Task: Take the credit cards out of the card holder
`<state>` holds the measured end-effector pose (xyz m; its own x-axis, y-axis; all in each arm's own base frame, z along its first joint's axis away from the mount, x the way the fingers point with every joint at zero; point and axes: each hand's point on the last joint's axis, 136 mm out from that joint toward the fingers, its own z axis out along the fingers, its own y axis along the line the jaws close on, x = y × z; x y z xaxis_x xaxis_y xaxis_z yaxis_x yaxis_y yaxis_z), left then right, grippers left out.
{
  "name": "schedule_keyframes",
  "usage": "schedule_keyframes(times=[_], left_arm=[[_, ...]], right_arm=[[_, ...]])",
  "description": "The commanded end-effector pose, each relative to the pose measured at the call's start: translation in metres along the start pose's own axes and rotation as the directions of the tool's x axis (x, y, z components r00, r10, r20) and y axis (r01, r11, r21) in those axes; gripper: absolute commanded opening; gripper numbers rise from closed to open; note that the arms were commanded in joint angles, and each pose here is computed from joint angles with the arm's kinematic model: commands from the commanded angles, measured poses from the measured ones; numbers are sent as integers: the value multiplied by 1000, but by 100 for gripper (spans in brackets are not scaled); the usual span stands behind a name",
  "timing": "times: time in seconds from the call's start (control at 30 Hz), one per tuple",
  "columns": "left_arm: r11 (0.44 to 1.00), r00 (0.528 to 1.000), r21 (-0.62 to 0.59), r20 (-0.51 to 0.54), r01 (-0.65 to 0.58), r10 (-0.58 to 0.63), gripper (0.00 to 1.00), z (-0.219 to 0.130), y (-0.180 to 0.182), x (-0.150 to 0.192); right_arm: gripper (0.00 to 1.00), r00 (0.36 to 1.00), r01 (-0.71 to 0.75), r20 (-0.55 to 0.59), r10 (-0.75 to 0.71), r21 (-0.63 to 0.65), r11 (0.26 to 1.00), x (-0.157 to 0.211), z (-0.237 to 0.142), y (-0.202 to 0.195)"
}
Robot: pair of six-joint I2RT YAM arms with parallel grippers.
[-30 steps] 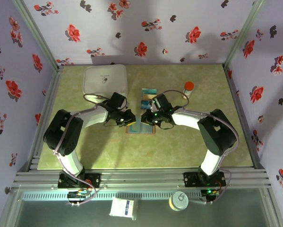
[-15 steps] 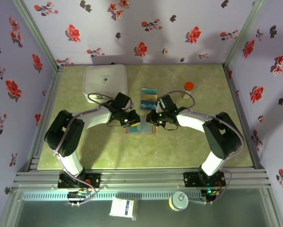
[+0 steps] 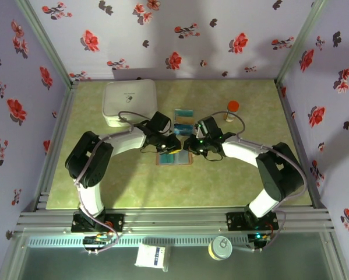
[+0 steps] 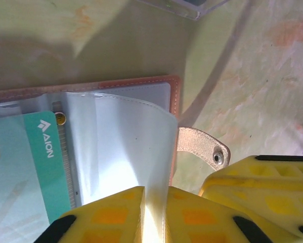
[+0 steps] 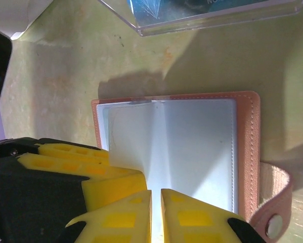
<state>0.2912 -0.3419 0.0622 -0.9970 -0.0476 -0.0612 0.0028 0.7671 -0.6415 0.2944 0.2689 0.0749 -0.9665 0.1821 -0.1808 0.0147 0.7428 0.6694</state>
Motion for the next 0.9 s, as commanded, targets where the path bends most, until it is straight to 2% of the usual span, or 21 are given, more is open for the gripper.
schedule_keyframes(times=[0.0,0.57,0.87], left_arm=[[999,999,10,-29,-35,36,18,3,-11,1],[997,997,25,-22,-73,74,22,2,-28,-10],[998,998,28,-47,-48,49,22,24,-18,-10]], right_arm=[[14,1000,0,12,0,35,999,2,-8,-9],[18,999,13,38,-16,74,997,-2,-23,-10],[20,999,13,39,-17,86,996,-1,-27,-12]])
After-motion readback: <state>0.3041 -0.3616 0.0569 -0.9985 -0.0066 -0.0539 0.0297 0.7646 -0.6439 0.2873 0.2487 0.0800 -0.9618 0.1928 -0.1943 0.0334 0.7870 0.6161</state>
